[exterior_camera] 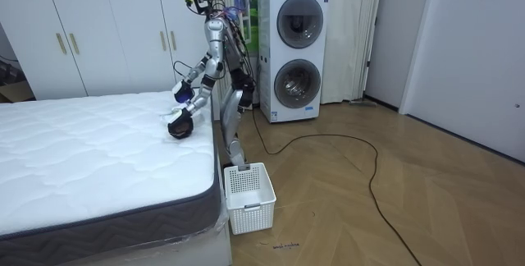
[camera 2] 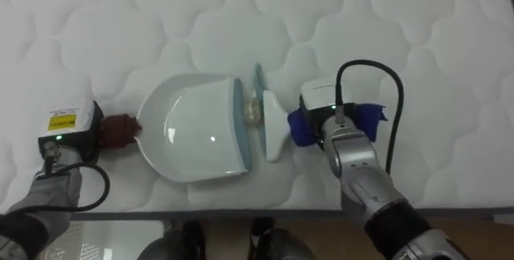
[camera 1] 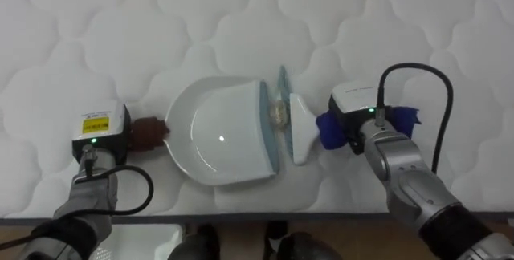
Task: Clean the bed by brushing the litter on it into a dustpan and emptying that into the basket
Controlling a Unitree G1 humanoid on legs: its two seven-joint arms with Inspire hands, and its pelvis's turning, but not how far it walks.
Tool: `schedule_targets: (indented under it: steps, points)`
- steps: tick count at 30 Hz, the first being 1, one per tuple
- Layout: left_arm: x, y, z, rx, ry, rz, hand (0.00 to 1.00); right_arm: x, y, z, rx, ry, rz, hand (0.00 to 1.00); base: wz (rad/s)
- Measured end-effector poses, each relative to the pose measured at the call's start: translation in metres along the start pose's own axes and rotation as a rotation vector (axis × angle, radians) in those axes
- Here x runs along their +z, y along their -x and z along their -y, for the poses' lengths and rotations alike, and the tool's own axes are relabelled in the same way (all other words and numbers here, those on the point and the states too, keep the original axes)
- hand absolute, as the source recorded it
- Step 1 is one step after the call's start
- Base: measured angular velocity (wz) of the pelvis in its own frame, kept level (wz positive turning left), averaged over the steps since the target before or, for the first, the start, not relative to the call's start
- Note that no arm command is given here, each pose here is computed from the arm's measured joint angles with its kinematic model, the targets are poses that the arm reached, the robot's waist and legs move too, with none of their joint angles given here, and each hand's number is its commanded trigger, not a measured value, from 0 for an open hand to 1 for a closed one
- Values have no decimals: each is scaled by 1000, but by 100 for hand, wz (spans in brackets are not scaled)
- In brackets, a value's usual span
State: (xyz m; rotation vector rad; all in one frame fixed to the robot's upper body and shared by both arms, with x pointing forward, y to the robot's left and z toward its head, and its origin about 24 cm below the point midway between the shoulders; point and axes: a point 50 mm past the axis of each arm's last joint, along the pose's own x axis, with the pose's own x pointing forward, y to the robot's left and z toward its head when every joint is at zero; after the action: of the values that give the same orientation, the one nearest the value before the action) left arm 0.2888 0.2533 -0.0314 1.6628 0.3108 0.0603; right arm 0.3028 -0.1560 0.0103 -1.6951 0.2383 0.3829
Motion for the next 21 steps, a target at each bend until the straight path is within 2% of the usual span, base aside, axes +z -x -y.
schedule_targets:
  steps: [21]
  points:
    - [0, 0, 0, 2, 2, 8, 100, 2, 0, 0, 8, -16, 23, 100, 0]
